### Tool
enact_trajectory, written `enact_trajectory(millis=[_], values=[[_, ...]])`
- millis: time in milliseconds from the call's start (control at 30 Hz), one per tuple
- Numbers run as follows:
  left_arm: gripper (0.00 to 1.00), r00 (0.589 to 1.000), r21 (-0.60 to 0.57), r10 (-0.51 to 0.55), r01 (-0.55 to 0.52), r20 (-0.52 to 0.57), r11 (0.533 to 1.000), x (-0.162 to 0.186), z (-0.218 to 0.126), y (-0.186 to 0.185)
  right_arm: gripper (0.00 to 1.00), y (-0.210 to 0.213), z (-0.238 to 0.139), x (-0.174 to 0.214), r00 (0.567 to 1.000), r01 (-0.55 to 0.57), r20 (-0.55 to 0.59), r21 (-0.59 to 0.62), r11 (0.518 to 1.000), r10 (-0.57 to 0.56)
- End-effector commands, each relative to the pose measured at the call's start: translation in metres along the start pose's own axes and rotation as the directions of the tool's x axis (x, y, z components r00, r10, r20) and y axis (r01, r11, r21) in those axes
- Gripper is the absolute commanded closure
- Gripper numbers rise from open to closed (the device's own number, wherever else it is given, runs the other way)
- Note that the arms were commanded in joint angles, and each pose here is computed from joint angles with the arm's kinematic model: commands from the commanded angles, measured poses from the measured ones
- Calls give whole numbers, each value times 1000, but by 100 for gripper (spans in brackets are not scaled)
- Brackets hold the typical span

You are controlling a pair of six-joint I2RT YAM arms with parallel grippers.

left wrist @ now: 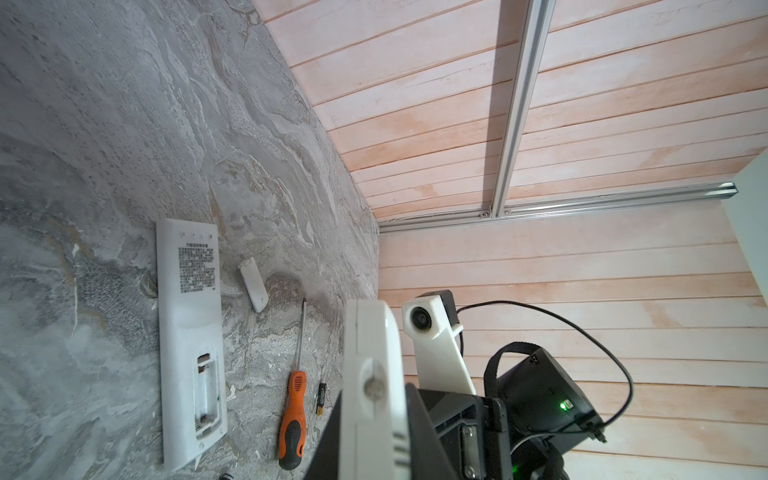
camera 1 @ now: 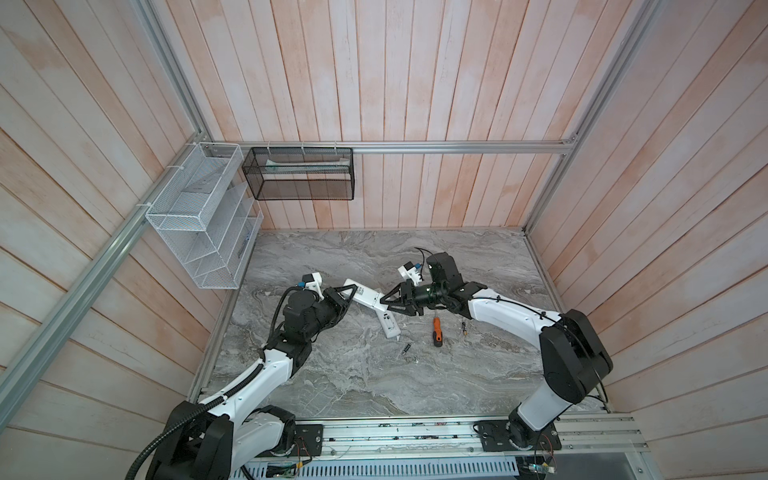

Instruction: Unload the batteries from the remote control

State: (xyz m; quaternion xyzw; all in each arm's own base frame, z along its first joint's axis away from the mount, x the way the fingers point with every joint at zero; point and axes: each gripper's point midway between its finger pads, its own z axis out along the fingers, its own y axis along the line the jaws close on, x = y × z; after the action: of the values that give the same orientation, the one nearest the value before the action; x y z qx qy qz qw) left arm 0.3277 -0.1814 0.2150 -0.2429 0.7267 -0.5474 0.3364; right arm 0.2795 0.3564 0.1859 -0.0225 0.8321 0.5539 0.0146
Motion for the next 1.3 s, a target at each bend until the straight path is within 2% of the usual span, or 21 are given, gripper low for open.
enact_trajectory(millis=[0,267,500,1067,1267], values=[[100,1000,56,16,-16,4,998,-1,-2,-13,56,3,-6,-5,999,25,30,-1,1000,-25],[100,1000,49,17,-17,-4,999,0,2,-9,57,6,-12,-12,998,29,54,-16,999,-28],[100,999,33,27,-26,-20,999,0,7,-7,63,10,-21,-19,996,33,82,-33,999,-30],[100,999,43,16,-14,-34,999,4,12,-8,67,18,-22,-15,996,50,75,-89,995,-43],[100,999,51,9,-8,-31,999,5,10,-9,76,18,-20,-11,997,48,66,-96,994,-42]])
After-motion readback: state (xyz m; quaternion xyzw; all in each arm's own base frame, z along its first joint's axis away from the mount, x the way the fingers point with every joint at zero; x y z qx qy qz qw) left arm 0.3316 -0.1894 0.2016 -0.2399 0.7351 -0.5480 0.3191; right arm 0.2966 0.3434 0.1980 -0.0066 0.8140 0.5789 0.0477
